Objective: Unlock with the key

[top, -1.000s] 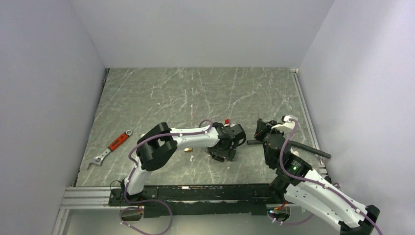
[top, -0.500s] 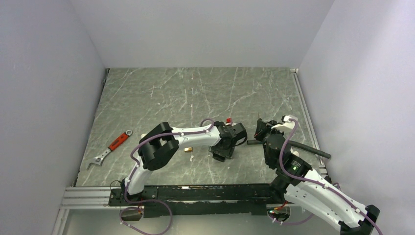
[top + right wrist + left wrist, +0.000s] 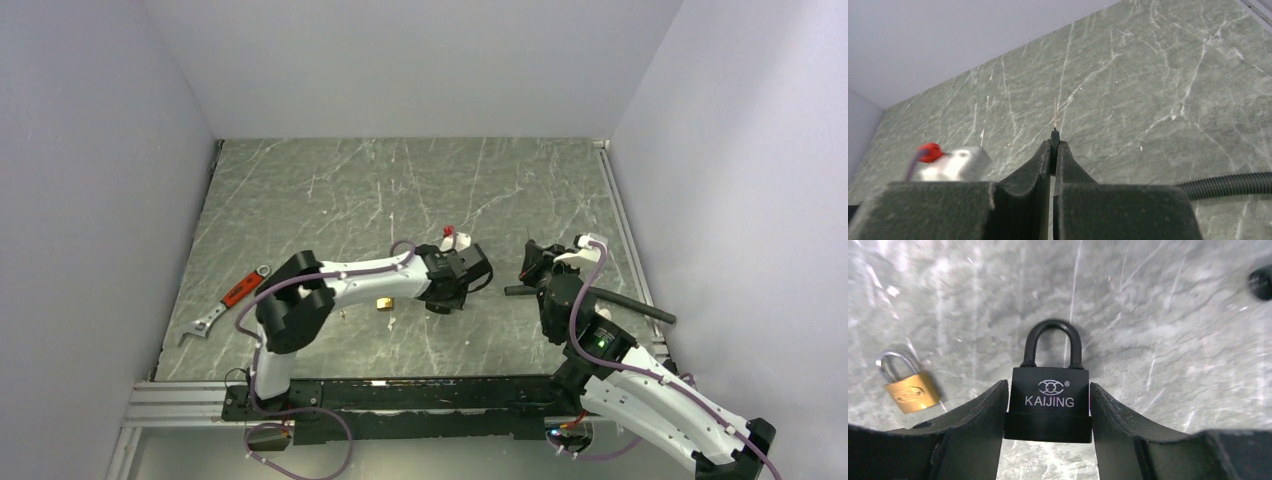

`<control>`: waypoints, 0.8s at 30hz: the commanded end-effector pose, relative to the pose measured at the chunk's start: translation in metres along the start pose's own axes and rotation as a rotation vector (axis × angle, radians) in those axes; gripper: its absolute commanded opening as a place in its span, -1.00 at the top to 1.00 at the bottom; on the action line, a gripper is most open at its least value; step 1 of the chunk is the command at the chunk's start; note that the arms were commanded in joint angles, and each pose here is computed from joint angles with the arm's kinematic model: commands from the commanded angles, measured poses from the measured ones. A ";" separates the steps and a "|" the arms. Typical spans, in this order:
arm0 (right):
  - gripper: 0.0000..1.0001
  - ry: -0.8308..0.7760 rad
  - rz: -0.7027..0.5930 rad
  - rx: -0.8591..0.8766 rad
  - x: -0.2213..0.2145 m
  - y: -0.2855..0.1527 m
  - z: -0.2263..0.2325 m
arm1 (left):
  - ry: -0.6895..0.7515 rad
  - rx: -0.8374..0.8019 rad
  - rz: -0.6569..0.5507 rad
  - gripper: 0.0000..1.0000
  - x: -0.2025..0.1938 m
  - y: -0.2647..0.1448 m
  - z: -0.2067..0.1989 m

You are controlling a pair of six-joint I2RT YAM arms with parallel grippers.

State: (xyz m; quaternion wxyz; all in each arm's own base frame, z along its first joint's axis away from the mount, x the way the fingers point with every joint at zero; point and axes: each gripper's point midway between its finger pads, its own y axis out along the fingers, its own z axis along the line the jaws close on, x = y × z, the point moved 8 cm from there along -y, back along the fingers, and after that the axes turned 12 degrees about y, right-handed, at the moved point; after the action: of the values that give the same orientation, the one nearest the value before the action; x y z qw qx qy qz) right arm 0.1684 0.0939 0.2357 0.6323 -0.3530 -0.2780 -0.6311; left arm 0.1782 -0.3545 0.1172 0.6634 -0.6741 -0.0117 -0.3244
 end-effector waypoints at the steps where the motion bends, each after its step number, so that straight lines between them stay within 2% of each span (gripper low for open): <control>1: 1.00 0.011 -0.047 0.034 0.012 0.000 0.009 | -0.170 -0.038 -0.293 1.00 0.048 -0.053 0.019; 5: 1.00 0.014 -0.050 0.057 0.013 0.000 0.011 | -0.214 -0.201 -0.394 1.00 0.055 -0.063 0.033; 7: 1.00 0.018 -0.046 0.058 0.012 0.001 0.011 | -0.252 -0.247 -0.405 1.00 0.055 -0.066 0.041; 11: 1.00 0.007 -0.021 0.076 0.006 0.001 0.011 | -0.305 -0.207 -0.393 1.00 0.047 -0.062 0.053; 15: 1.00 0.013 0.015 0.194 0.000 -0.001 0.020 | -0.378 -0.228 -0.456 1.00 0.046 -0.067 0.062; 17: 1.00 0.020 0.022 0.196 -0.001 -0.002 0.021 | -0.352 -0.242 -0.454 1.00 0.048 -0.068 0.064; 19: 1.00 0.010 0.031 0.178 -0.002 -0.001 0.019 | -0.285 -0.205 -0.404 1.00 0.051 -0.067 0.066; 20: 1.00 0.005 0.033 0.171 -0.002 -0.001 0.019 | -0.242 -0.169 -0.352 0.82 0.048 -0.064 0.067; 22: 1.00 -0.005 0.042 0.154 -0.002 -0.001 0.017 | -0.156 -0.087 -0.233 0.31 0.040 -0.056 0.070; 24: 1.00 -0.009 0.052 0.135 -0.004 -0.001 0.015 | -0.151 0.063 -0.108 -0.01 0.031 -0.046 0.079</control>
State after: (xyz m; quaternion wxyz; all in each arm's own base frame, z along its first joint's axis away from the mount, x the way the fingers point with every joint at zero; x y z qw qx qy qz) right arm 0.1687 0.1071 0.2342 0.6665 -0.3241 -0.3164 -0.5921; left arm 0.2161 -0.3062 0.1906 0.5602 -0.7381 -0.1661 -0.3373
